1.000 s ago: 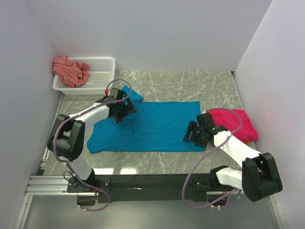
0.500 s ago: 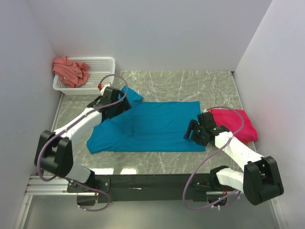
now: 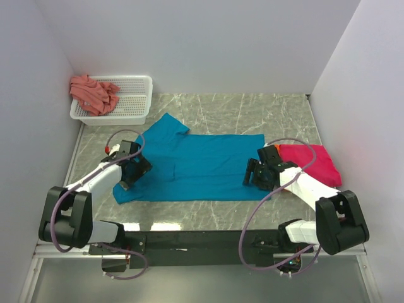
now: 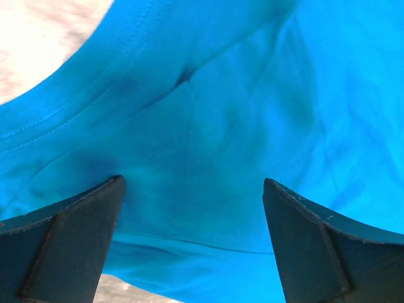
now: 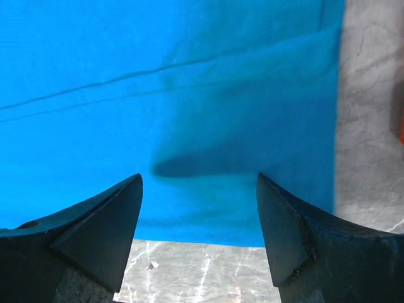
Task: Fold and stack the t-shirts
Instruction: Fold the tshirt
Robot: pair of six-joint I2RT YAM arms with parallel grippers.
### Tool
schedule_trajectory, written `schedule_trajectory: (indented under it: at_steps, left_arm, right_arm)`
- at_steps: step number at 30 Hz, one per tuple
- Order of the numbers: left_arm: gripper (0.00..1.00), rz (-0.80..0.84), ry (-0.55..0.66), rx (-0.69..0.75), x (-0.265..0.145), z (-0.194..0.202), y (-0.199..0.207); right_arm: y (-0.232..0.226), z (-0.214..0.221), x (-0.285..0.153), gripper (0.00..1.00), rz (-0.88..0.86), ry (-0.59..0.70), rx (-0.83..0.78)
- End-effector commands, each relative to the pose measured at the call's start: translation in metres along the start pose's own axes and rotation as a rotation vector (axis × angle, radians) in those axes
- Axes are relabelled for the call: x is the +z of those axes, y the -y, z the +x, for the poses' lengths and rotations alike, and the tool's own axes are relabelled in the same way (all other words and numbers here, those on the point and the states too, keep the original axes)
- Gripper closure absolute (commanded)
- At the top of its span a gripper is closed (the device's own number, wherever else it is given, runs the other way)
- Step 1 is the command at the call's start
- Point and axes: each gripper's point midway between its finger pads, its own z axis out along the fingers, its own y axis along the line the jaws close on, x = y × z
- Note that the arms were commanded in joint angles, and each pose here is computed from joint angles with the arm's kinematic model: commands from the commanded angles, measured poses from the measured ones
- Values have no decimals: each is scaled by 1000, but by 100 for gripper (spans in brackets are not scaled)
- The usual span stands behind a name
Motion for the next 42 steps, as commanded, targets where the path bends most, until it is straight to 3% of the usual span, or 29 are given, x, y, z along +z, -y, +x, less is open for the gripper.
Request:
schedule_trajectory:
  at_steps: [1,7,14,17,21,27,29,30,31,33,35,36,37,39,42]
  left_arm:
    - [1,-222,-125,-53,3,32,-54]
    - [1,-336,-210,-106,-26,55,-84]
    - [1,-291,-199,-148,-48,48,-74]
    - [1,-158,-135,-132,-55,21,-39]
    - [1,58,1,-99,-75,-36,29]
    - [1,151,153,32,-79,-104,122]
    - [1,85,147,129,-53,-104,142]
    - [1,75,221,127,-62,-128,161]
    - [1,32,198,188,-36,-122,170]
    - [1,58,234,191,-34,-141,202]
    - [1,5,225,236,2,-139,211]
    - [1,28,253,218,-5,-153,229]
    - [1,-44,215,258,20,-143,223]
    - [0,-36,260,249,20,-158,242]
    - [1,-70,229,286,46,-151,244]
  right_arm:
    - [2,-2,-2,21,16,7,-32]
    - [9,39,-2,21,1,-114,63]
    - [14,60,-22,21,-1,-143,135]
    - [2,34,-32,21,-37,-57,106]
    - [-26,-35,-63,20,-87,142,60]
    - [-48,-94,-89,20,-108,303,33]
    - [-52,-105,-91,20,-111,327,39]
    - [-56,-111,-94,20,-119,343,41]
    - [-58,-117,-95,20,-126,361,42]
    - [-59,-128,-100,20,-127,391,52]
    - [-58,-132,-101,20,-119,396,53]
    - [-57,-133,-101,20,-114,399,54]
    - [-56,-133,-100,20,-111,399,52]
    - [-50,-132,-96,19,-96,393,60]
    - [-43,-131,-94,19,-81,390,74]
